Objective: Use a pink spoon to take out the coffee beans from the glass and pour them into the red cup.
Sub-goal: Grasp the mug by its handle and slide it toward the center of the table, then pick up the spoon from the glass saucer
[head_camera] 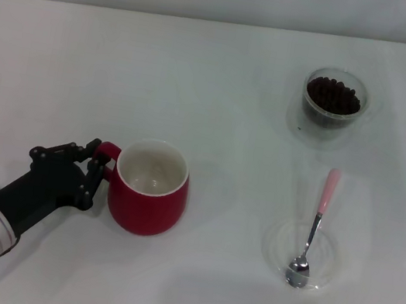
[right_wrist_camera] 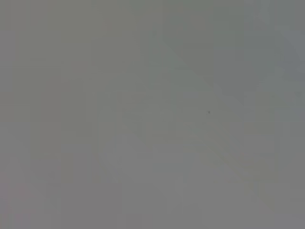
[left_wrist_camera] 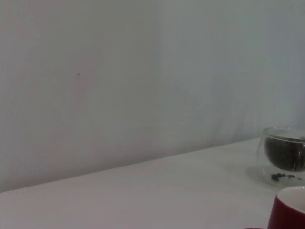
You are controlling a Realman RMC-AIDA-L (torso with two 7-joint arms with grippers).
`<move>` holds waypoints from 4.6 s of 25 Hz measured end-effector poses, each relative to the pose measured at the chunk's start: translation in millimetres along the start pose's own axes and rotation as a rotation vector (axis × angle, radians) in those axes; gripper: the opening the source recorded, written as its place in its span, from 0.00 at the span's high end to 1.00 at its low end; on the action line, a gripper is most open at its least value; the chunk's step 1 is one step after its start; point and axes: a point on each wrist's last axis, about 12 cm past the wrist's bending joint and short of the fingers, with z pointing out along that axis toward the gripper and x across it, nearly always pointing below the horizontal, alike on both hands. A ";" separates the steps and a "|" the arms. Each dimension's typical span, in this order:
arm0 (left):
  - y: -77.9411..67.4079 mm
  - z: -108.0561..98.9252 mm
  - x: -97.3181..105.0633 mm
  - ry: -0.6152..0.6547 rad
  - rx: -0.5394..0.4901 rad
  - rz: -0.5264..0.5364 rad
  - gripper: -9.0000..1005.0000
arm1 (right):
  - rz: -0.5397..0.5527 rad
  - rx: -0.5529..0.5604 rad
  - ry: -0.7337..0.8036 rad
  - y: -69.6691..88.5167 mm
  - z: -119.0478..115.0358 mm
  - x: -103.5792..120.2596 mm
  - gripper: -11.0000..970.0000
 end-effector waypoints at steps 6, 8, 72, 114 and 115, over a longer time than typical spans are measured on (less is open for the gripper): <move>0.9 -8.4 6.5 0.023 -0.009 0.000 0.85 | -0.002 -0.002 0.002 0.0 -0.6 0.5 0.13; 1.2 -11.1 8.6 0.030 -0.017 -0.005 0.86 | -0.002 -0.001 0.002 -0.3 -0.9 0.7 0.13; 43.9 -95.5 5.4 -0.275 -0.567 -0.090 0.21 | 0.549 -0.610 0.673 -76.5 -39.6 -62.4 0.13; 62.2 -74.6 -7.2 -0.269 -0.553 -0.044 0.21 | 0.403 -0.728 1.002 25.3 -38.1 8.1 0.13; 62.6 -74.8 -7.3 -0.269 -0.556 -0.045 0.21 | 0.405 -0.724 0.998 25.1 -37.5 8.0 0.14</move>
